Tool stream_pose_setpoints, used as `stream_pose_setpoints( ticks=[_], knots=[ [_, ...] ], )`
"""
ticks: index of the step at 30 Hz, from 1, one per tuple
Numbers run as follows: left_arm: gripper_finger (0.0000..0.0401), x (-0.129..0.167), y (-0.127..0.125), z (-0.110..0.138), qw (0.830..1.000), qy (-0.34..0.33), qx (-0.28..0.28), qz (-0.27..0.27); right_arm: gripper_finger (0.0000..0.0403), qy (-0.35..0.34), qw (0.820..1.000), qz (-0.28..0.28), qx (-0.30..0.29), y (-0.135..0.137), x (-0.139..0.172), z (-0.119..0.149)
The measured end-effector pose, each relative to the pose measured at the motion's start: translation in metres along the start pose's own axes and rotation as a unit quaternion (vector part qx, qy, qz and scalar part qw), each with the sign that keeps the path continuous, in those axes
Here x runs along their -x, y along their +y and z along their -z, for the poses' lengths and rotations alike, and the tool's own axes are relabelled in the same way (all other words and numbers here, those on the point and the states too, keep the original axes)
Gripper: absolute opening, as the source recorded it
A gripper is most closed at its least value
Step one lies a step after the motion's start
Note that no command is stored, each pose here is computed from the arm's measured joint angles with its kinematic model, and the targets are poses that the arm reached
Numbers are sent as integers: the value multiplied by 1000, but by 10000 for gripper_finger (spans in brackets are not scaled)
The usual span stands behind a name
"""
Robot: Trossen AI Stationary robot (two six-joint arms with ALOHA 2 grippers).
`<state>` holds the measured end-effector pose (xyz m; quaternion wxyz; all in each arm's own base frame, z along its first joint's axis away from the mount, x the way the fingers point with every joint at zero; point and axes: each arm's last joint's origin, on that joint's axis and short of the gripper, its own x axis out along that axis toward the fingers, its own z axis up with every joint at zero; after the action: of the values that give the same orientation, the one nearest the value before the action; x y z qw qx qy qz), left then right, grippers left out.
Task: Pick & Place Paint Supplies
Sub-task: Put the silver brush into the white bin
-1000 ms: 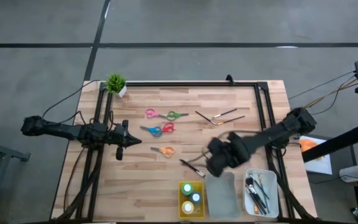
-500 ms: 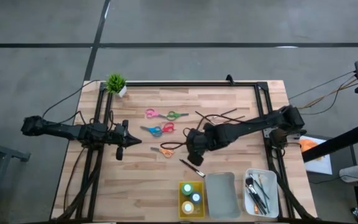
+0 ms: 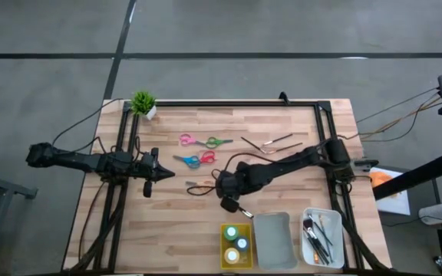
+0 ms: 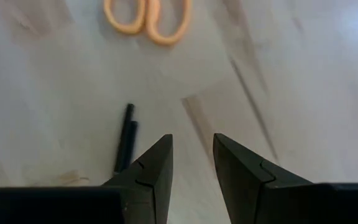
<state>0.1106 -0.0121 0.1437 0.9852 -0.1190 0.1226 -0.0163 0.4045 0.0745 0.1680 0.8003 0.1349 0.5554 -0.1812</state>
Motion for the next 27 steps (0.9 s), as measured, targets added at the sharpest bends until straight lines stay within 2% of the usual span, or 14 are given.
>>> stream_pose_setpoints(
  ticks=[6,17,27],
  knots=[
    [0,0,0,0,1000,0,0,0,114,20,1000,-14,2,6,-14,-4],
    [0,0,0,0,1000,0,0,0,114,22,998,-60,-1,11,-15,-5],
    [0,0,0,0,1000,0,0,0,114,23,998,-61,-2,11,-19,-2]
  ],
)
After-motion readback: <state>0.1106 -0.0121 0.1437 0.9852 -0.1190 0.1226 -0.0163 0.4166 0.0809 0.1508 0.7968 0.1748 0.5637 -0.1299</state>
